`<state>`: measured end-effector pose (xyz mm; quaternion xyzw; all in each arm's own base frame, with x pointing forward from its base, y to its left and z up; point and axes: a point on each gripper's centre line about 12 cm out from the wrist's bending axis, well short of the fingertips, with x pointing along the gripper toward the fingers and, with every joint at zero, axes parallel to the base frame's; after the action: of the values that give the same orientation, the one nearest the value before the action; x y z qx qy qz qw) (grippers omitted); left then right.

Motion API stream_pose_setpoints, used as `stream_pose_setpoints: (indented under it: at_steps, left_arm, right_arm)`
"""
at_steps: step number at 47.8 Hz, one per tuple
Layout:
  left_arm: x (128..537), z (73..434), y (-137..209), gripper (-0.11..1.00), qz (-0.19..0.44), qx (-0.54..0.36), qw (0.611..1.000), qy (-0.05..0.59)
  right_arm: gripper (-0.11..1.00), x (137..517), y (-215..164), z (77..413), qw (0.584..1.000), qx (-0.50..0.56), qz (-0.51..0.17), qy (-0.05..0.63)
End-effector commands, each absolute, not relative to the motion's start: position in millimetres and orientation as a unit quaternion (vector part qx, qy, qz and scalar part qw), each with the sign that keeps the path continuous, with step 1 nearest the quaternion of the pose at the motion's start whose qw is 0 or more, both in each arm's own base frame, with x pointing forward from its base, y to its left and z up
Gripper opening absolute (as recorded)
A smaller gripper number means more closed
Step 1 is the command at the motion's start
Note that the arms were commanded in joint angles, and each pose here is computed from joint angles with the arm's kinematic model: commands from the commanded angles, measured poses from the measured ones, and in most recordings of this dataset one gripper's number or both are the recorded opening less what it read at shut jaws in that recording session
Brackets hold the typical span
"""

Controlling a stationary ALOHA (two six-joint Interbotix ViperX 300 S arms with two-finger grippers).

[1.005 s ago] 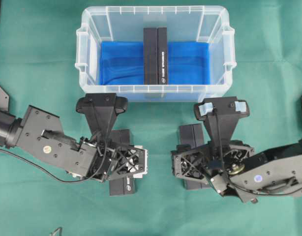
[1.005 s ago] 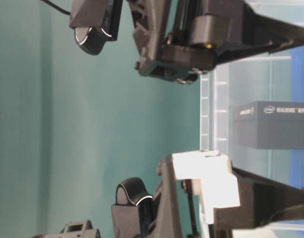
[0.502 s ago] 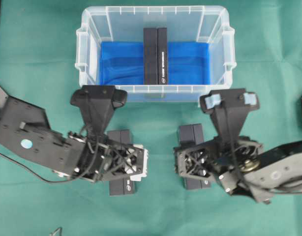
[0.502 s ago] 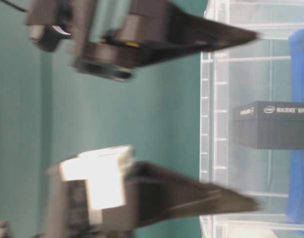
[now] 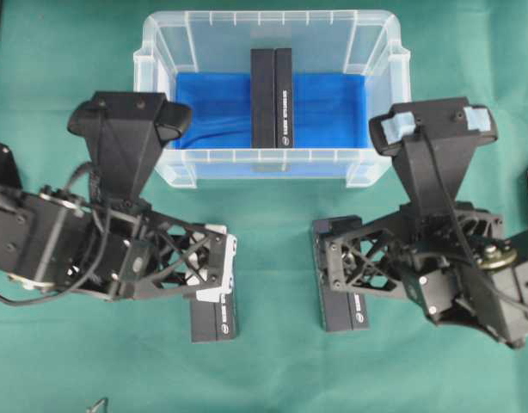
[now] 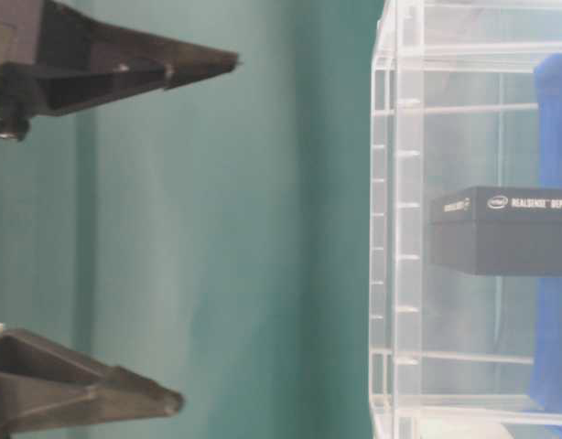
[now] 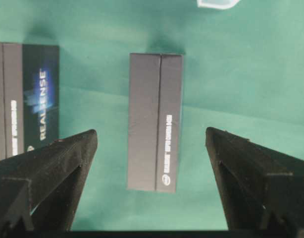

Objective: Take the box out of the case with both arms.
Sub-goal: 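Lower both boxes upright onto the table in front of the case, then open both grippers and release the boxes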

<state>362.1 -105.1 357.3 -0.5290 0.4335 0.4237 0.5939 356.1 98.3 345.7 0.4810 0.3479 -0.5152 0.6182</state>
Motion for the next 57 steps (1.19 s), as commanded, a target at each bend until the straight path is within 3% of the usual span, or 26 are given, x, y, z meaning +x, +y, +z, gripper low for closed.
stream_pose_setpoints:
  at_steps: [1, 31, 57]
  left_arm:
    - [362.5, 371.6, -102.7, 0.89, 0.414, -0.539, 0.600, 0.423]
    - [349.4, 372.8, -106.6, 0.89, 0.414, -0.530, 0.601, 0.431]
    - [279.8, 372.0, -94.6, 0.89, 0.420, -0.526, 0.594, 0.441]
  right_arm:
    - [0.89, 351.0, 94.5, 363.9, 0.621, 0.495, -0.506, 0.337]
    - [0.89, 340.7, 96.3, 369.3, 0.625, 0.491, -0.491, 0.356]
    - [0.89, 279.8, 89.7, 371.5, 0.613, 0.489, -0.497, 0.371]
